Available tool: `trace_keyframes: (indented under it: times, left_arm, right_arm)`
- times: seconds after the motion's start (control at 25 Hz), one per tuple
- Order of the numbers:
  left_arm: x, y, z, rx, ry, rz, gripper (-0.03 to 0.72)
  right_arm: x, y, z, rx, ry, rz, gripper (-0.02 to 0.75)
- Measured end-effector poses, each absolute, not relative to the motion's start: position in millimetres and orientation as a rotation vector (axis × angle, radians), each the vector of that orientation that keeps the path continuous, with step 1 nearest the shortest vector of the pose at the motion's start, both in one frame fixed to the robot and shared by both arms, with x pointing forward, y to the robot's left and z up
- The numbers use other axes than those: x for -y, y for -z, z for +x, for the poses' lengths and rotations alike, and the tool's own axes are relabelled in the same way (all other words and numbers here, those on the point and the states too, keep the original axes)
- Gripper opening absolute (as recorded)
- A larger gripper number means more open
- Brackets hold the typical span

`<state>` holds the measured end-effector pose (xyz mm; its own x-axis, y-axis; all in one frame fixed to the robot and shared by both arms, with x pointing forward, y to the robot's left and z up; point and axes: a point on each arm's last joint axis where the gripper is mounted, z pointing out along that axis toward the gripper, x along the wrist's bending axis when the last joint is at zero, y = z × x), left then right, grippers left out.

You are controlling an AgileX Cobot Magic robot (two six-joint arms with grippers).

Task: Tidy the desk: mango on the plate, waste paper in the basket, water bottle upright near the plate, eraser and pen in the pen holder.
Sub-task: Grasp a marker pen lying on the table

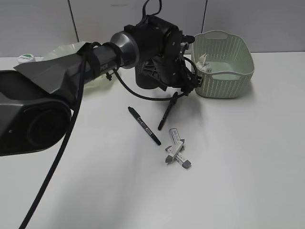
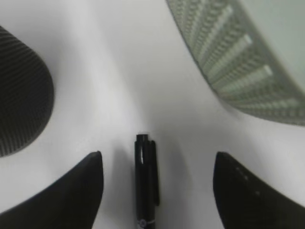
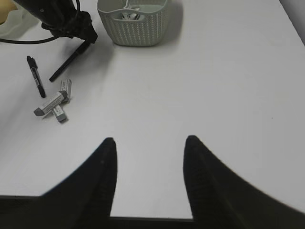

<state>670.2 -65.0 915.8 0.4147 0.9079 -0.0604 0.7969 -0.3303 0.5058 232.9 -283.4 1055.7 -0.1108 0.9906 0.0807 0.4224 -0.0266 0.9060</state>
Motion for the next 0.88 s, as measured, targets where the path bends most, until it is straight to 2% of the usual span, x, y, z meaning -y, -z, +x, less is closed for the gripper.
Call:
trace_keyframes:
  times: [0.24, 0.64, 0.88]
  left_arm:
    - [57, -913, 678, -1.476, -0.313, 2.196, 0.503]
    - [60, -898, 678, -1.491, -0.259, 2.183, 0.494]
    - [60, -894, 678, -1.493, -0.256, 2.185, 0.435]
  right_arm:
    - [283, -1056, 233, -1.597, -1.109, 1.505, 0.375]
    - [283, -1056, 233, -1.597, -1.109, 1.505, 0.375]
    - [283, -1056, 233, -1.598, -1.109, 1.506, 0.375]
